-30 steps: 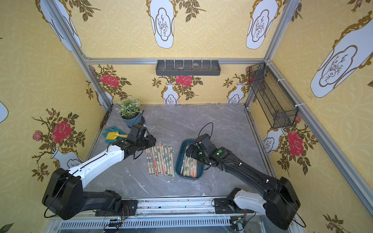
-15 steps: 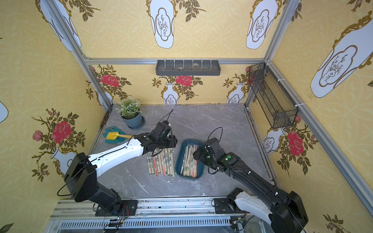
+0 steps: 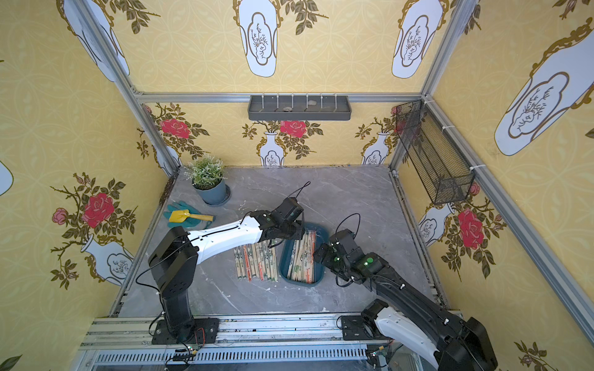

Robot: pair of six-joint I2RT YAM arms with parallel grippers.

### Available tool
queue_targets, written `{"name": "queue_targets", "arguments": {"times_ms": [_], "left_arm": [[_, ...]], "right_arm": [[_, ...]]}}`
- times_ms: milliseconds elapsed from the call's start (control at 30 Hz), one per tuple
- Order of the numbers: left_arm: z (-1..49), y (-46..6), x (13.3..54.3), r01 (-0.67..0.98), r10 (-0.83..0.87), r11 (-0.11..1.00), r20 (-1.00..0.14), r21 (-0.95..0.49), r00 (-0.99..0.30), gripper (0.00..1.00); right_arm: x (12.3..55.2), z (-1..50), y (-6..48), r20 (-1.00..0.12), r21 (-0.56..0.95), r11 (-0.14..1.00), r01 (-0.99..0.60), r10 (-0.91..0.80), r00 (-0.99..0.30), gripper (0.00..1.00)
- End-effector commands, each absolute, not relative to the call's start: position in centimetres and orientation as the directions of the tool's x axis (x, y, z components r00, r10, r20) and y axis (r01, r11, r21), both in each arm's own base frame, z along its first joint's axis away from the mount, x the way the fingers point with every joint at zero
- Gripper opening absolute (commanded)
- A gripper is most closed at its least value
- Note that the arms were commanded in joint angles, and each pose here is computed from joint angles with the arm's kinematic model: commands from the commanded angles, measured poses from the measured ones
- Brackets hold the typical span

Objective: Take the paired disposable chopsticks out of the storage box
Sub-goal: Pick up the paired disposable chopsticks from the storage box.

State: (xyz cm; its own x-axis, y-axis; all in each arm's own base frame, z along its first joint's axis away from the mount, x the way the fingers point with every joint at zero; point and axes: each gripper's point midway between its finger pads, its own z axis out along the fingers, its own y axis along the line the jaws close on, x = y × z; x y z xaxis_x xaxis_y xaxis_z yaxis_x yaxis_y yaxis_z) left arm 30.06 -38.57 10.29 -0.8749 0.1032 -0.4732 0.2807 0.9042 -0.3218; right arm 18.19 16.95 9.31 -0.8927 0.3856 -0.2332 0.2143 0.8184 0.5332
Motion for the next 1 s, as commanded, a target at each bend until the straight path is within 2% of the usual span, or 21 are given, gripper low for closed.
{"name": "queue_targets", "arguments": {"times_ms": [0, 667, 967], "left_arm": [[9.4, -39.2, 29.6, 0.295, 0.13, 0.903, -0.452, -0.314, -0.882, 0.42], [5.2, -40.2, 29.0, 0.313, 0.196, 0.911, -0.388, -0.267, -0.9, 0.3], [3.6, -40.2, 28.8, 0.316, 0.214, 0.915, -0.362, -0.252, -0.907, 0.29]], "right_arm": [[18.3, 9.2, 16.8, -0.23, 0.533, 0.815, 0.227, 0.398, -0.888, 0.98], [18.0, 8.8, 16.7, -0.222, 0.537, 0.812, 0.229, 0.398, -0.89, 0.97], [17.9, 8.8, 16.9, -0.219, 0.542, 0.81, 0.225, 0.395, -0.892, 0.97]]}}
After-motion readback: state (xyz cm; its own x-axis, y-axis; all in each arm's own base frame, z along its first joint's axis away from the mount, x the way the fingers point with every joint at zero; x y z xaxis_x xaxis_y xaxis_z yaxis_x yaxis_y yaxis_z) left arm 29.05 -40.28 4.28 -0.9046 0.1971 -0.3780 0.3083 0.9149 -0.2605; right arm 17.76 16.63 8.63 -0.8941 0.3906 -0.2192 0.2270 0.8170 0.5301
